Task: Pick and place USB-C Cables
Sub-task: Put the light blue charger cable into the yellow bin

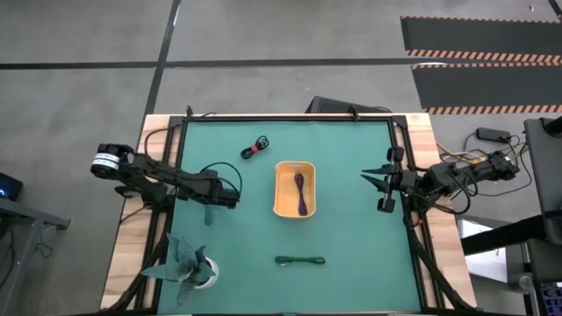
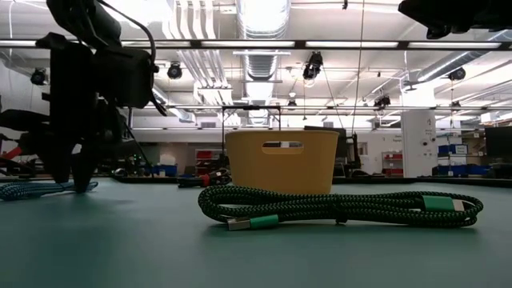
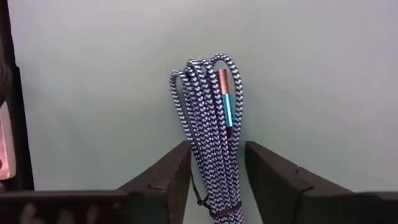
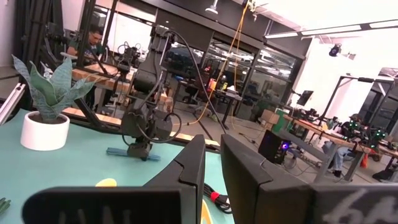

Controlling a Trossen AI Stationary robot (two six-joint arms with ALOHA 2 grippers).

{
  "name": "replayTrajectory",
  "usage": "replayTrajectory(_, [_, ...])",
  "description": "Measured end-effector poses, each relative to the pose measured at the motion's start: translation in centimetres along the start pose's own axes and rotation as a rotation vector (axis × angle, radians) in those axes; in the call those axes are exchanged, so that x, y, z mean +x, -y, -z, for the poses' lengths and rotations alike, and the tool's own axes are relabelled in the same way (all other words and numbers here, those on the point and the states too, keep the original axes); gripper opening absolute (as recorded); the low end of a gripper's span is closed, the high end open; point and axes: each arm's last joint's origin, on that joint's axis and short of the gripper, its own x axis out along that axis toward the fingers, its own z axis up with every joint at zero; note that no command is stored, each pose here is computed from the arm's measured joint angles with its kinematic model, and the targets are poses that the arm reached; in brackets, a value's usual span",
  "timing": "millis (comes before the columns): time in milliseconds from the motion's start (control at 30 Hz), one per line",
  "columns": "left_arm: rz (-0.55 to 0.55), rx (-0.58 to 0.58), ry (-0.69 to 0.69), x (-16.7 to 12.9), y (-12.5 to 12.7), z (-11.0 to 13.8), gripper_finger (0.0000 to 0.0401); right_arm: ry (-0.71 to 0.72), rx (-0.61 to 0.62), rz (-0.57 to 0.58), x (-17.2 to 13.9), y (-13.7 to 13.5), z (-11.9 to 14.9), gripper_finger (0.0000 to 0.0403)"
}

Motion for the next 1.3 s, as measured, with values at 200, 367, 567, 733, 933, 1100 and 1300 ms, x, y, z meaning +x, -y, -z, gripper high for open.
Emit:
replayTrajectory(200, [0.013,-0.022,0.004,0.0,0.1,0.0,0.0083,0.000,0.000,0.000,0.0,0.0,0.0,0.0043])
replayTrajectory(367, [0.004,-0.020,0.012,0.1,0.1,0.0,0.0045,0.000,0.000,0.000,0.0,0.0,0.0,0.0043])
replayTrajectory(567, [0.018,-0.024,0.022,-0.3,0.4,-0.2,0.0021,0.000,0.000,0.000,0.0,0.0,0.0,0.0043])
replayTrajectory(733, [0.046,-0.025,0.035,-1.1,1.0,-0.5,0.0018,0.000,0.000,0.001,0.0,0.0,0.0,0.0043])
replayTrajectory(933, [0.055,0.001,0.075,-2.6,1.6,-1.1,0.0017,0.000,0.000,0.001,0.0,0.0,0.0,0.0043])
replayTrajectory(1100, [0.076,0.048,0.138,-4.5,2.3,-1.8,0.0015,0.000,0.000,0.000,0.0,0.0,0.0,0.0043])
replayTrajectory(1300, [0.161,0.089,0.244,-7.4,3.8,-3.0,0.0015,0.000,0.011,0.001,0.0,0.0,0.0,0.0043])
